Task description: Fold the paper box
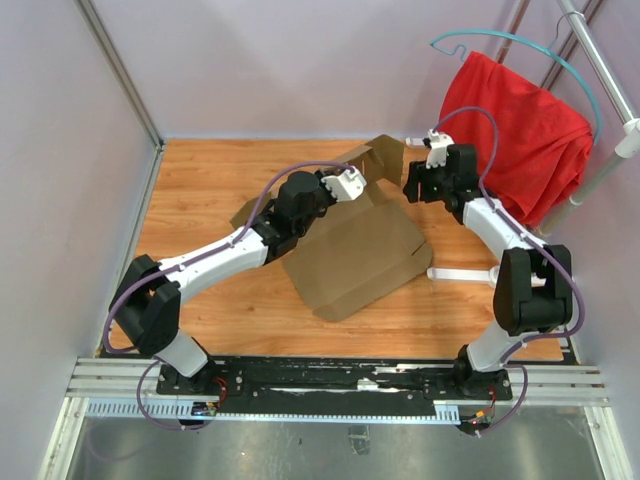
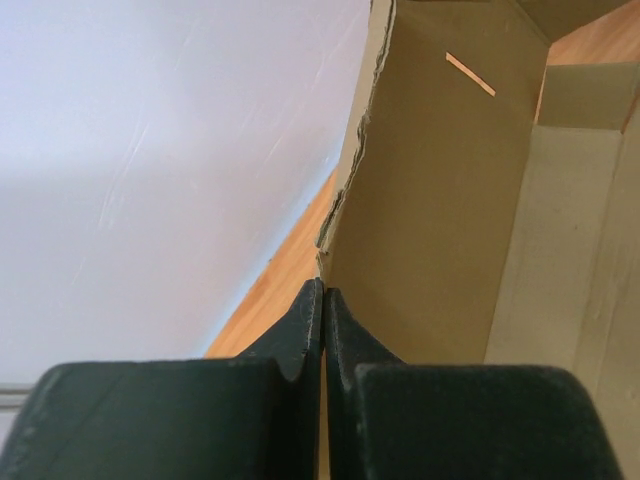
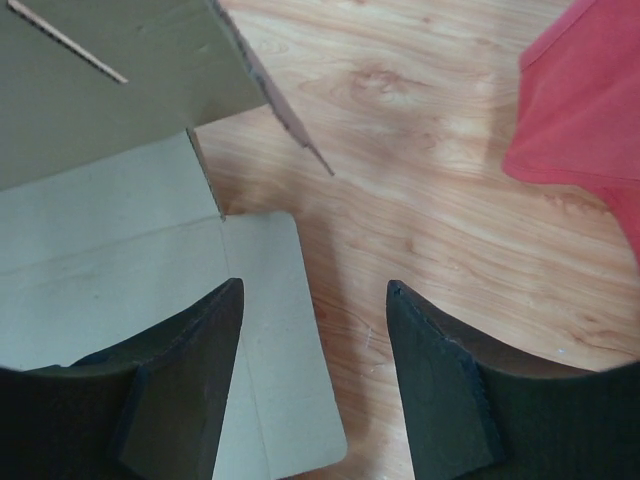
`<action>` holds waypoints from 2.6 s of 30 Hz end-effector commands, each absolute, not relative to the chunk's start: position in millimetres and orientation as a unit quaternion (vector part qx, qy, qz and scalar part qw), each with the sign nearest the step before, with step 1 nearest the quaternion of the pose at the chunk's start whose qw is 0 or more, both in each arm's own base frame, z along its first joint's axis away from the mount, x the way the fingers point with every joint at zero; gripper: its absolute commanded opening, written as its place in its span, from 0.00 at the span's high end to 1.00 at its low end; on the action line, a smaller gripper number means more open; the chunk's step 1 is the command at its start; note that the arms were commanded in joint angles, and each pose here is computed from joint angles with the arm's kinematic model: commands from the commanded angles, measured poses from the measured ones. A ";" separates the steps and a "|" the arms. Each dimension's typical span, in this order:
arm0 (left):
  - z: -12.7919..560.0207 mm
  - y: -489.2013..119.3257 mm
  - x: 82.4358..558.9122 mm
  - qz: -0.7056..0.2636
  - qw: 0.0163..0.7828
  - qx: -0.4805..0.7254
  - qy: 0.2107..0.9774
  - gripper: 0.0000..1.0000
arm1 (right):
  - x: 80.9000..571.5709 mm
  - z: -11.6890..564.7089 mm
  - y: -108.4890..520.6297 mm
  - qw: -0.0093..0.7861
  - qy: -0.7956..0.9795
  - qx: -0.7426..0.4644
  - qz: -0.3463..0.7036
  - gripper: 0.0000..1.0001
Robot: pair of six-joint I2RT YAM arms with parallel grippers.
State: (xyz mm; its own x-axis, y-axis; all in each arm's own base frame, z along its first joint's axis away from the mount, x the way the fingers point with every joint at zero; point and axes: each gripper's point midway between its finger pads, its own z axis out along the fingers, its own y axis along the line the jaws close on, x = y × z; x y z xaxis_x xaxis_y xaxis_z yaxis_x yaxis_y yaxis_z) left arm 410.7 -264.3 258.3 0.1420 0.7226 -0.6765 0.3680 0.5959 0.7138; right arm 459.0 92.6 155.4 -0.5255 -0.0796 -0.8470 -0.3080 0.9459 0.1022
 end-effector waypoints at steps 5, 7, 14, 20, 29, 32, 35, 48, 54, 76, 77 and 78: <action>271.6 -272.9 403.7 0.141 0.636 0.446 0.613 1.00 | 468.2 164.8 98.2 0.502 0.836 -0.156 0.158 0.39; 268.7 -274.7 402.8 0.139 0.633 0.451 0.614 1.00 | 473.4 163.3 100.2 0.508 0.831 -0.157 0.163 0.38; 263.7 -278.1 401.5 0.135 0.626 0.459 0.616 1.00 | 492.7 149.0 108.0 0.521 0.819 -0.158 0.181 0.38; 259.5 -280.3 400.2 0.129 0.621 0.463 0.619 1.00 | 510.5 141.1 112.8 0.528 0.813 -0.159 0.190 0.41; 247.3 -284.0 402.1 0.134 0.606 0.473 0.625 1.00 | 508.0 135.7 120.1 0.523 0.810 -0.159 0.212 0.72; 242.1 -285.7 402.0 0.139 0.600 0.477 0.627 1.00 | 492.0 137.5 118.4 0.528 0.809 -0.153 0.210 0.81; 235.7 -286.5 401.5 0.145 0.593 0.480 0.630 1.00 | 474.8 138.1 116.1 0.527 0.812 -0.148 0.204 0.86; 235.6 -282.9 397.8 0.154 0.592 0.479 0.630 1.00 | 446.7 141.3 118.4 0.532 0.813 -0.173 0.162 0.41; 234.4 -283.9 400.0 0.157 0.590 0.479 0.630 1.00 | 485.3 141.2 120.8 0.522 0.817 -0.193 0.148 0.41; 232.9 -286.0 410.3 0.177 0.589 0.474 0.631 1.00 | 469.2 143.1 136.2 0.509 0.820 -0.181 0.188 0.99; 233.0 -285.5 410.0 0.178 0.588 0.474 0.631 1.00 | 465.0 142.9 136.3 0.506 0.822 -0.179 0.190 0.99; 232.8 -284.8 409.3 0.177 0.588 0.474 0.631 1.00 | 459.8 142.7 138.2 0.500 0.825 -0.179 0.193 0.99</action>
